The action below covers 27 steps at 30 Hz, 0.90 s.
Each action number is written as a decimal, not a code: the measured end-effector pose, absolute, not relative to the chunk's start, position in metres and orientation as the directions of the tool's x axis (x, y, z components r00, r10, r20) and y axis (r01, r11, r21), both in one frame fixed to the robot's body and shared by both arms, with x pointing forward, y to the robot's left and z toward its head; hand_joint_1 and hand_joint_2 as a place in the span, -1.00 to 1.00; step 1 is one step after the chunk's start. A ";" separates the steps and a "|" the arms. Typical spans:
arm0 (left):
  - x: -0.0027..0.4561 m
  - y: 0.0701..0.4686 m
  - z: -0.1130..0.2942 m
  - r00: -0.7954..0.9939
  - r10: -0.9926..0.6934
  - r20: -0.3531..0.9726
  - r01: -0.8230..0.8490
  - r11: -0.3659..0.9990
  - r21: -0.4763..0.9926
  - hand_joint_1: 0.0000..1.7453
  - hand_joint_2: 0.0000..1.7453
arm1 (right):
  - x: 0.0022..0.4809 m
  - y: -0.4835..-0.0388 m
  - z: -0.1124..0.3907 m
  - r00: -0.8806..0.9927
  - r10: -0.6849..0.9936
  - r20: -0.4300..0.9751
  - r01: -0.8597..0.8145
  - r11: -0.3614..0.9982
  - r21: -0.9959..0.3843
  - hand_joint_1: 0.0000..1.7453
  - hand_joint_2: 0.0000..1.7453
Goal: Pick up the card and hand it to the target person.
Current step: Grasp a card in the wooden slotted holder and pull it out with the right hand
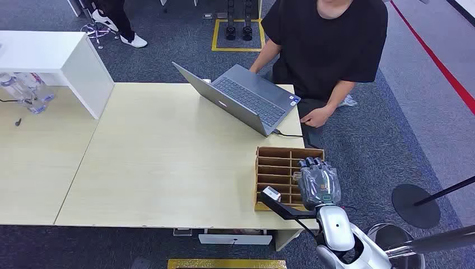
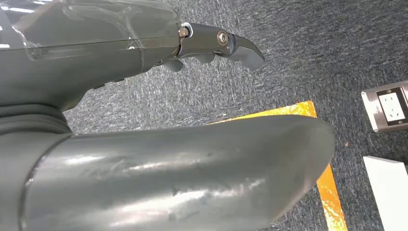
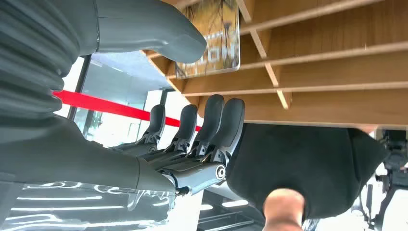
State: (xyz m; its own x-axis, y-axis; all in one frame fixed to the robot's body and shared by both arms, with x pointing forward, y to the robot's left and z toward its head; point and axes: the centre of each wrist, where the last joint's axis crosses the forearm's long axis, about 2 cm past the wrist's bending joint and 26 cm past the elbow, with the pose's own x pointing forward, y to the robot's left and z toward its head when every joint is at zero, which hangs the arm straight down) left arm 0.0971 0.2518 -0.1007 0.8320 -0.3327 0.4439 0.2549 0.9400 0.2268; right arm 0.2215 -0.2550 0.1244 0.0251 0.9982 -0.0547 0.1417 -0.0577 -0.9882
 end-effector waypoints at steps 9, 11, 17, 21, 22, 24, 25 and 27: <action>0.097 0.252 -0.101 0.832 -0.333 0.444 0.255 0.940 0.227 -1.00 -1.00 | 0.222 -0.256 0.130 0.027 0.999 -0.041 0.163 -0.045 -0.986 -0.01 1.00; 0.097 0.252 -0.101 0.832 -0.333 0.444 0.255 0.940 0.227 -1.00 -1.00 | 0.222 -0.257 0.131 0.030 0.999 -0.040 0.163 -0.044 -0.986 -0.01 1.00; 0.097 0.252 -0.101 0.832 -0.333 0.444 0.255 0.940 0.227 -1.00 -1.00 | 0.220 -0.258 0.128 0.031 0.999 -0.023 0.137 -0.027 -0.990 0.02 1.00; 0.097 0.252 -0.101 0.832 -0.333 0.443 0.255 0.940 0.227 -1.00 -1.00 | 0.220 -0.258 0.126 0.033 0.999 -0.016 0.122 -0.020 -0.992 0.04 1.00; 0.097 0.252 -0.101 0.832 -0.333 0.443 0.255 0.940 0.228 -1.00 -1.00 | 0.219 -0.259 0.126 0.033 0.999 -0.016 0.119 -0.020 -0.993 0.05 1.00; 0.097 0.252 -0.101 0.832 -0.333 0.443 0.255 0.940 0.228 -1.00 -1.00 | 0.219 -0.259 0.125 0.034 0.999 -0.016 0.117 -0.020 -0.993 0.07 1.00; 0.097 0.252 -0.101 0.832 -0.333 0.443 0.255 0.940 0.228 -1.00 -1.00 | 0.219 -0.259 0.125 0.034 0.999 -0.016 0.117 -0.020 -0.993 0.08 1.00; 0.097 0.252 -0.101 0.832 -0.333 0.443 0.255 0.940 0.228 -1.00 -1.00 | 0.219 -0.259 0.125 0.034 0.999 -0.016 0.116 -0.020 -0.993 0.08 1.00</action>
State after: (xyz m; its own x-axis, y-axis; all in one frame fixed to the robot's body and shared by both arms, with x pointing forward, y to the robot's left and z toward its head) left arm 0.0969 0.2519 -0.1007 0.8324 -0.3329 0.4430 0.2546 0.9398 0.2278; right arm 0.2192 -0.2588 0.1250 0.0341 0.9993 -0.0159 0.1165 -0.0198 -0.9930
